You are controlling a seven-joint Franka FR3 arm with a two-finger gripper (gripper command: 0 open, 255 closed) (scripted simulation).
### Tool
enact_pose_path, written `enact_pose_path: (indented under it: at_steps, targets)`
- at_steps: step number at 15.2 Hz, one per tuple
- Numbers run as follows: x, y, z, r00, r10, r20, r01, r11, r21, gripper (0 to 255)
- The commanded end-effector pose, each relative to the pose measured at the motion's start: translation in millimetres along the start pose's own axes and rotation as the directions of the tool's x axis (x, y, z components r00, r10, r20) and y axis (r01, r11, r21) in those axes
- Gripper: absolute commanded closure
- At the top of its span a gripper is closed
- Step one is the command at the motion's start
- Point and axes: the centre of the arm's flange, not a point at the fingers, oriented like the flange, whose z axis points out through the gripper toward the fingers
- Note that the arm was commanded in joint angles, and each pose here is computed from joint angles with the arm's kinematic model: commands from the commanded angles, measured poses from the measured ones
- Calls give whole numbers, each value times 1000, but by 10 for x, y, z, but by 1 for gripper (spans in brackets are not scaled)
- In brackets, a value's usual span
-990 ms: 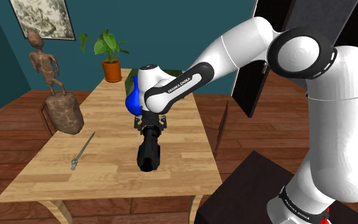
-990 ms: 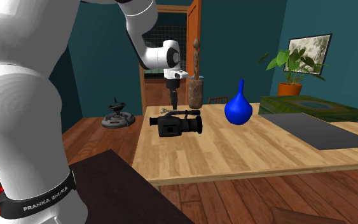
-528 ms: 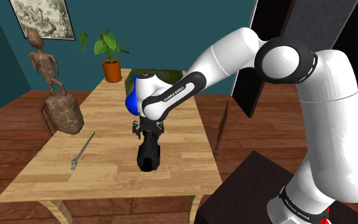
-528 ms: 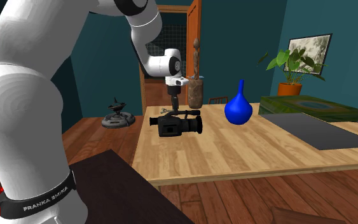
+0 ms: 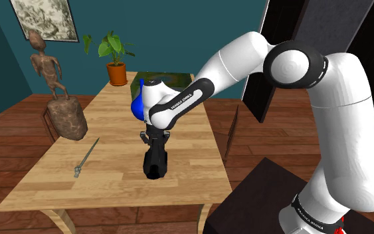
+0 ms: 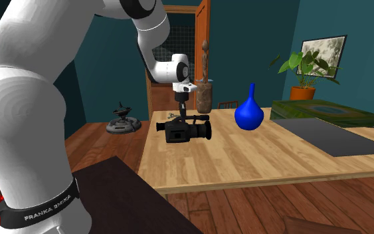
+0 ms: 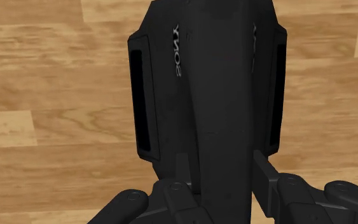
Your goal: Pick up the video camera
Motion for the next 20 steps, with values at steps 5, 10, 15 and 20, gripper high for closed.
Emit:
enact_pose_path:
  at_steps: [5,10,15,20]
  targets:
    - [-1,2,3,1000,0,0,0,1000,0,255]
    - [11,1,-261,1000,0,0,0,1000,0,255]
    - [22,-1,-525,1000,0,0,0,1000,0,255]
    - [33,-2,-788,1000,0,0,0,1000,0,255]
